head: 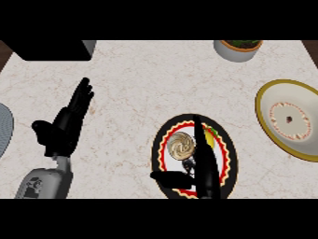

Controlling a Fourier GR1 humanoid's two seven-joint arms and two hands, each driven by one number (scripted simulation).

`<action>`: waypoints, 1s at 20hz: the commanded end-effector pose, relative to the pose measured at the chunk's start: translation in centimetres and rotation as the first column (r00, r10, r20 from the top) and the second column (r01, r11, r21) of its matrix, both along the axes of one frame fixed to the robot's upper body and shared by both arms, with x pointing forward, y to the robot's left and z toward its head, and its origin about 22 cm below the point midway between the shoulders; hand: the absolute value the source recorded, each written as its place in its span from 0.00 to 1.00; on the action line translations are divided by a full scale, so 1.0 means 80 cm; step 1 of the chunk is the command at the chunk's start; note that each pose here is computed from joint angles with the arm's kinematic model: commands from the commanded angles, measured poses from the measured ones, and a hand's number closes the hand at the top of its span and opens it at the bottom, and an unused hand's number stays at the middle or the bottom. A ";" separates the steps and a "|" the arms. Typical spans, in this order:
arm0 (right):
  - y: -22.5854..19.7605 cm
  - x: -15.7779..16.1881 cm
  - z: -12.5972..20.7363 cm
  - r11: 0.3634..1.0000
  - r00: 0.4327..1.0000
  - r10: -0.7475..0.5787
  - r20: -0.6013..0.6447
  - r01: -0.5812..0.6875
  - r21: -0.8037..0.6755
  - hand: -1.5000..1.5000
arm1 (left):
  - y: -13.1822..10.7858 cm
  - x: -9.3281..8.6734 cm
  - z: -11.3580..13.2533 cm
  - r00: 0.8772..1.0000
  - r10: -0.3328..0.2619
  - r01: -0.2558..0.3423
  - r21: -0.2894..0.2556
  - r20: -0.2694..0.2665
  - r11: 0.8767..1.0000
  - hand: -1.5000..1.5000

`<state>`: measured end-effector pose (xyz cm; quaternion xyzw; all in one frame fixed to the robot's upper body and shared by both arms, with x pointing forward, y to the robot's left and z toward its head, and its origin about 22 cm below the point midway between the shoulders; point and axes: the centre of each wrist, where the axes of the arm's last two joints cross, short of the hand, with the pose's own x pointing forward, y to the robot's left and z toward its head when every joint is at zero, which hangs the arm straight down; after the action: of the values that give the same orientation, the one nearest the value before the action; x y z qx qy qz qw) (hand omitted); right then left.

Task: Pick the cupcake from the plate and place it in the bowl

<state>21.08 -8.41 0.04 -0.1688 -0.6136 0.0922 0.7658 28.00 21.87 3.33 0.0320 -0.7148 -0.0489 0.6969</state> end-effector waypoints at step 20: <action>0.005 0.004 -0.082 0.936 0.972 0.225 -0.071 -0.235 -0.261 1.00 | -0.009 -0.010 -0.013 1.000 0.001 -0.001 0.003 0.008 1.000 0.50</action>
<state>22.26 -7.49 -4.22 -0.2063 -0.6150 0.2331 0.7245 27.17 21.62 3.05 0.0298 -0.7155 -0.0506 0.6962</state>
